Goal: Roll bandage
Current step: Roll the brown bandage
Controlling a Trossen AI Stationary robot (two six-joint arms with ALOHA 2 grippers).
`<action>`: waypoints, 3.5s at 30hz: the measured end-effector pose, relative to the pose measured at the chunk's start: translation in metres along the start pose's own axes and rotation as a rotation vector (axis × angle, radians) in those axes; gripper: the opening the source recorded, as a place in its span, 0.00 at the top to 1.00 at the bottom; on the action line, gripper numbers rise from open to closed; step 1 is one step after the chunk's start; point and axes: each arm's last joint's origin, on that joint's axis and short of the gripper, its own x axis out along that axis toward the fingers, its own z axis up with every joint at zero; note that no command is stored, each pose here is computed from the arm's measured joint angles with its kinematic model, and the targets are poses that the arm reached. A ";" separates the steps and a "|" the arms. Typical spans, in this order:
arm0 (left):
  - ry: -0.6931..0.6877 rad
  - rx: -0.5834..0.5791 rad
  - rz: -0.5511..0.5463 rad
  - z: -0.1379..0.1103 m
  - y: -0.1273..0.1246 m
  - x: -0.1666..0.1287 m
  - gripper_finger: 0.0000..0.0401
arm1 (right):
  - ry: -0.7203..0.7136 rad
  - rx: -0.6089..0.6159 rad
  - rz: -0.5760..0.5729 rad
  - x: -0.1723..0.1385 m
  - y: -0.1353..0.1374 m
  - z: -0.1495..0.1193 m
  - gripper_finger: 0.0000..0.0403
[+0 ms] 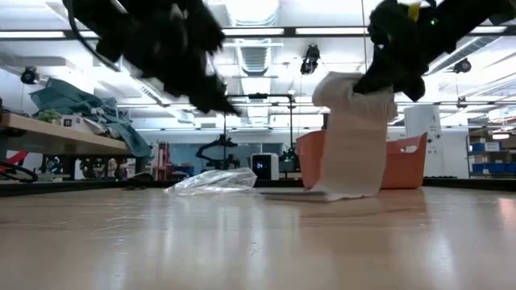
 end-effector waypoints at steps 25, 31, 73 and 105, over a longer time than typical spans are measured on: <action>-0.400 0.114 0.413 0.079 0.024 0.002 0.48 | -0.054 -0.192 0.080 -0.005 0.025 0.036 0.91; -0.325 0.128 0.384 0.093 0.033 0.010 0.47 | -0.032 -0.207 0.087 0.000 0.030 0.035 0.91; -0.325 0.328 0.475 0.092 0.020 0.029 0.98 | -0.194 -0.108 0.157 -0.039 0.029 0.070 0.52; -0.619 0.839 0.885 0.071 -0.032 -0.011 0.98 | -0.447 0.103 0.587 -0.038 0.014 0.031 0.26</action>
